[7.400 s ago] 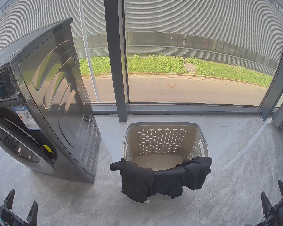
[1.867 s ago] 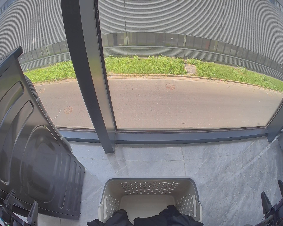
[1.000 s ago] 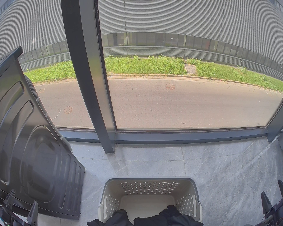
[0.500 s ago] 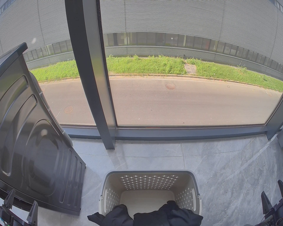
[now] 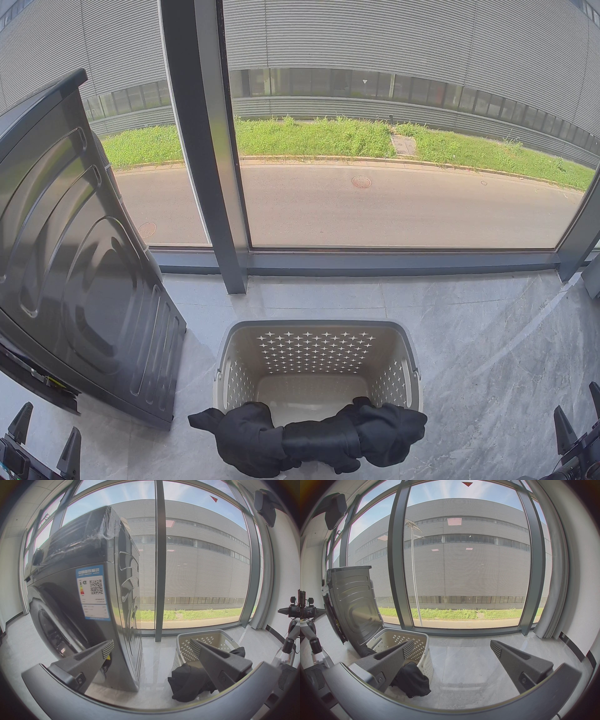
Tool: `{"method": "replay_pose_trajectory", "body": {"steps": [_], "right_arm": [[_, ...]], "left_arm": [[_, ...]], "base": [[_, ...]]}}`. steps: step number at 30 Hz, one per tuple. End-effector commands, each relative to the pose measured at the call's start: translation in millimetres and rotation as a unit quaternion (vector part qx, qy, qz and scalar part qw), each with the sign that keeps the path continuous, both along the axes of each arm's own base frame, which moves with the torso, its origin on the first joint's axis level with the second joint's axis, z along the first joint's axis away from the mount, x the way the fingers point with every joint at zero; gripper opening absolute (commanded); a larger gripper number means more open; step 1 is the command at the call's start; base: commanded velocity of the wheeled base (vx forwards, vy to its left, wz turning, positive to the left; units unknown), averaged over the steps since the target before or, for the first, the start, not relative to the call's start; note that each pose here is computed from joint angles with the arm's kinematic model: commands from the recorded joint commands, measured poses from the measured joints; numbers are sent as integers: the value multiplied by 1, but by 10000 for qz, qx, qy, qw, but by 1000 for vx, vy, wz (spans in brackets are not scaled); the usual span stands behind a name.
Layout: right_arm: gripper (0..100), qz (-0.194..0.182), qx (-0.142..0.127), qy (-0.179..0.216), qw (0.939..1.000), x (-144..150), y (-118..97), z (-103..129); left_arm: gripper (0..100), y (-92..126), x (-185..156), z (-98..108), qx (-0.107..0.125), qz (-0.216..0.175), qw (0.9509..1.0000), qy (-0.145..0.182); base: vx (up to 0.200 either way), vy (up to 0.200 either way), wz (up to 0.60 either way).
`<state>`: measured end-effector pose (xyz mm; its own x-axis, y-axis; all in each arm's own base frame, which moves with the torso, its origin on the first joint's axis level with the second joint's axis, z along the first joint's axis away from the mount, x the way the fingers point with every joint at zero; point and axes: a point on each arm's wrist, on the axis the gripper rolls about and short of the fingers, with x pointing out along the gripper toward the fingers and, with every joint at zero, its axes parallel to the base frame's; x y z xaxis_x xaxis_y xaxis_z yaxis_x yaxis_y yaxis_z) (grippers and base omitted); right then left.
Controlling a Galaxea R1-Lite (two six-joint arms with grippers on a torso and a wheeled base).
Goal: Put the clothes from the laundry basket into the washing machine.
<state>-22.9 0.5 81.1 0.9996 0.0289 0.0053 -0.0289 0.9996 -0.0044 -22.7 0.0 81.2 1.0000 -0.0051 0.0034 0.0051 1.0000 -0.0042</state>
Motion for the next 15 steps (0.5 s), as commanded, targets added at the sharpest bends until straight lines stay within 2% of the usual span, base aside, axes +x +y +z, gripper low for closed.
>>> {"method": "replay_pose_trajectory", "body": {"steps": [1, 15], "right_arm": [[100, 9, -2, 4, 10000, 0, 0, -5], [100, 9, -2, 4, 10000, 0, 0, -5]], "left_arm": [[100, 0, 0, -5, -2, 3, 10000, -14], [100, 0, 0, -5, -2, 3, 10000, -14]], "base": [[-200, 0, 0], [-200, 0, 0]]}}
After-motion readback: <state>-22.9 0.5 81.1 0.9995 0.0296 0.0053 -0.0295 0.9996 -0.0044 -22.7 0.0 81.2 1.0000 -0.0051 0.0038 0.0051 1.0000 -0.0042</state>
